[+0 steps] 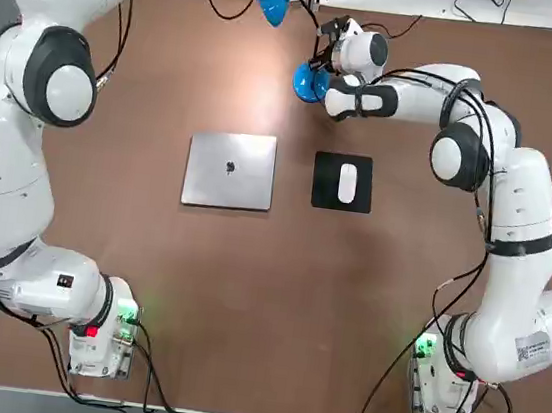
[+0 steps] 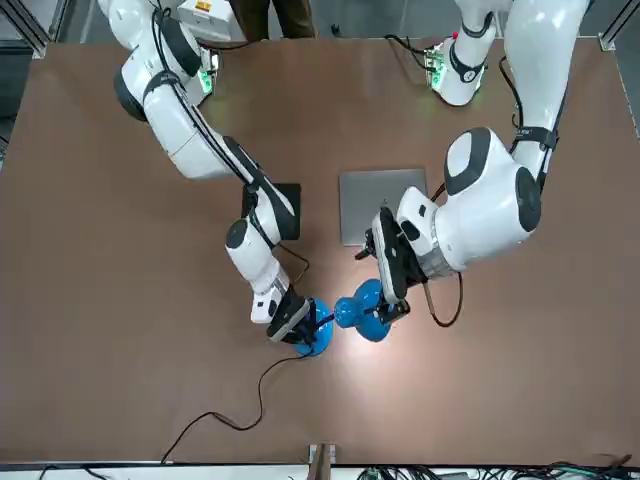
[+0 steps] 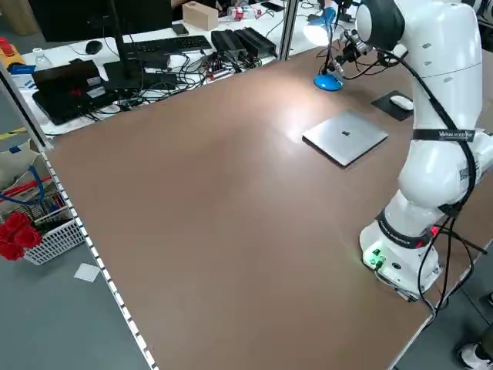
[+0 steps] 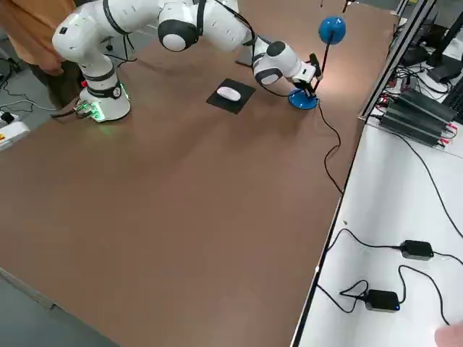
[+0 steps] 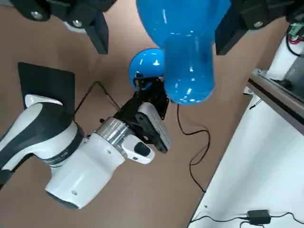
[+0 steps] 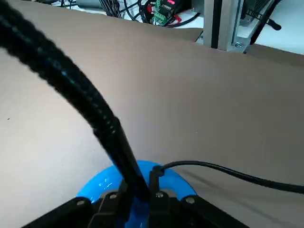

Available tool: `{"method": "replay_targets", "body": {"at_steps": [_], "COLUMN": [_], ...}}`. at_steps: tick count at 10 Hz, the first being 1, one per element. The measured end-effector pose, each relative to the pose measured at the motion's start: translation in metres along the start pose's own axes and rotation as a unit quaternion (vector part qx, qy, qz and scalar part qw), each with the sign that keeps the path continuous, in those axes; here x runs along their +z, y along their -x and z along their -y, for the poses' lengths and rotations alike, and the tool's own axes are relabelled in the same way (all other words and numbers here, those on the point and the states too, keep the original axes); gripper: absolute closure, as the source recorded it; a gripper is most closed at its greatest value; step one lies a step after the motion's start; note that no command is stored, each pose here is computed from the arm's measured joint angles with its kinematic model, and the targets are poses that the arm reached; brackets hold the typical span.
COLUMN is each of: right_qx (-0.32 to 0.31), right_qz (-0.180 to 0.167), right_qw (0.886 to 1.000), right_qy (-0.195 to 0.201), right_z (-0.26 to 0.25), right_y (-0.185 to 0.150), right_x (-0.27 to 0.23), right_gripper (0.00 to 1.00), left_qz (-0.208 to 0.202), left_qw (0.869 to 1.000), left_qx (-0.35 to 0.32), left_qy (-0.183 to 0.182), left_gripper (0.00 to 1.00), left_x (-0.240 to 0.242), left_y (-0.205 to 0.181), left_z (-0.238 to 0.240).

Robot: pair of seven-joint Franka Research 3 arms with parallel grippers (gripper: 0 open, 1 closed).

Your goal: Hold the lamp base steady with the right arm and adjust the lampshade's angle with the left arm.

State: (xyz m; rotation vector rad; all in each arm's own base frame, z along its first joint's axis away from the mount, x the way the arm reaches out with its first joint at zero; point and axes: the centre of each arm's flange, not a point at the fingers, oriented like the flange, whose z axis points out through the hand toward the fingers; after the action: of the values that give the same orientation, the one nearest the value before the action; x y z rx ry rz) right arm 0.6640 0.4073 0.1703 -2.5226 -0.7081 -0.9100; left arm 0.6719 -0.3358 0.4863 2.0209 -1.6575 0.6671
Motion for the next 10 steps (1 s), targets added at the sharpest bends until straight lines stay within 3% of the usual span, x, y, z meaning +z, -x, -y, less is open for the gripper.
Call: {"method": "replay_targets", "body": {"at_steps": [10], "right_qx": [-0.021], "right_qz": [-0.002], "right_qw": [1.0], "right_qy": [0.007], "right_z": [0.002], "right_y": [0.0], "right_x": [0.001], "right_gripper": [0.85], "left_qz": [-0.026], "left_qw": [0.999], "left_qx": [0.018], "left_qy": [-0.02], "left_gripper": [0.04], "left_x": [0.041], "left_y": [0.023], "left_z": [0.02]}}
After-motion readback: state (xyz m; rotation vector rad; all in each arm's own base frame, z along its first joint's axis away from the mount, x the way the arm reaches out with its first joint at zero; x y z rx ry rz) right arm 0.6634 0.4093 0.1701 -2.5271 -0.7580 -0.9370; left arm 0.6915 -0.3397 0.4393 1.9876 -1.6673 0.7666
